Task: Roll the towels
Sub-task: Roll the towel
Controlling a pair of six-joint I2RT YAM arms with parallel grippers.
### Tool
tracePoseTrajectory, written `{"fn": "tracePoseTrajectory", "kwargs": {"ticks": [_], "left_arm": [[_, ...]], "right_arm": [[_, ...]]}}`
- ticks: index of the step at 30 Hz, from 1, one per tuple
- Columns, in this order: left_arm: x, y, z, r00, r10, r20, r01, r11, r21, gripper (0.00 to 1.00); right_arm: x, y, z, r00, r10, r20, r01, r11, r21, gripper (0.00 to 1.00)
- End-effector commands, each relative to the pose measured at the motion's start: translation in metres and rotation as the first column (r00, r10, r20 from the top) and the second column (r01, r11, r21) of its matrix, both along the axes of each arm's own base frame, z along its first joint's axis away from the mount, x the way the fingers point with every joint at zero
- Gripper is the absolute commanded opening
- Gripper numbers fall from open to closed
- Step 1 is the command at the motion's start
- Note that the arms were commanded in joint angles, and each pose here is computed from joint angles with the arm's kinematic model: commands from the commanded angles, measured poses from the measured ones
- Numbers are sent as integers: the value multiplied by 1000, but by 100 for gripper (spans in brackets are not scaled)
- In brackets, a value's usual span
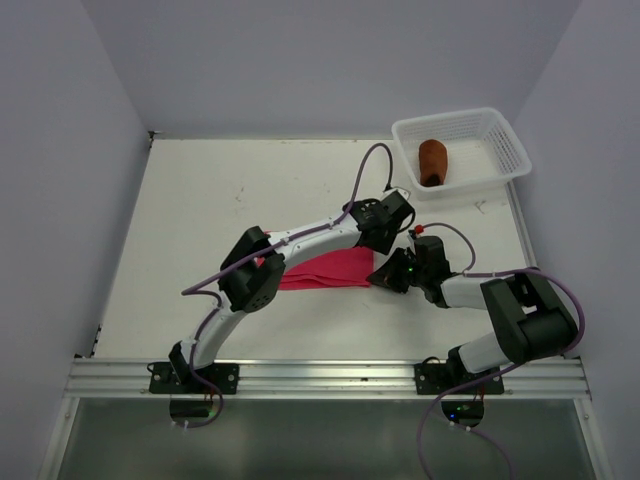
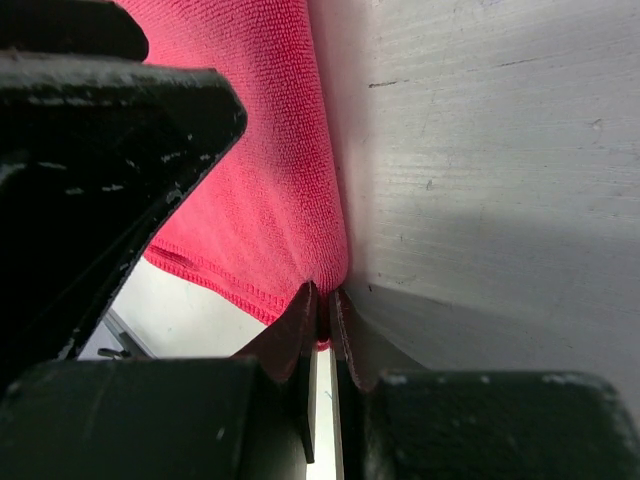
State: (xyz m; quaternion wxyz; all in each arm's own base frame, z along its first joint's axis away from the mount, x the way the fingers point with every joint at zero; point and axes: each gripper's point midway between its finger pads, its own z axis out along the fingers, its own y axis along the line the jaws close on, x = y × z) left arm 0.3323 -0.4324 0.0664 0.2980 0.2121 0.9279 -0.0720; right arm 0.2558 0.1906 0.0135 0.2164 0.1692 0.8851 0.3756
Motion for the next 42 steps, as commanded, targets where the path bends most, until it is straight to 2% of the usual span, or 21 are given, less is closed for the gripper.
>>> {"fn": "tracePoseTrajectory", "kwargs": {"ticks": [1,15,23,28,38,42], "left_arm": [[9,-15,6,999,13,39,-11,998,-59,49],[18,-6,-28,998,29,59,-30,999,16,49],[30,0,-33,994,53,98,-57,997,46,49],[29,11,-41,994,60,96,-69,993,96,45],[27,8,-60,997,61,55,-66,994,92,40],[29,14,-67,996,82,46,-86,991,100,33]], "right_arm": [[-21,-14,-26,997,-8,-72,1,996,-92,0],[-28,-17,-32,996,12,-85,-21,994,-110,0],[-29,-20,-34,998,13,-68,-22,992,-125,0],[-29,-19,-36,998,15,-59,-22,992,-127,0],[-31,-14,-42,997,30,-64,-38,992,-123,0],[-31,-18,-43,999,27,-47,-34,987,-156,0]]}}
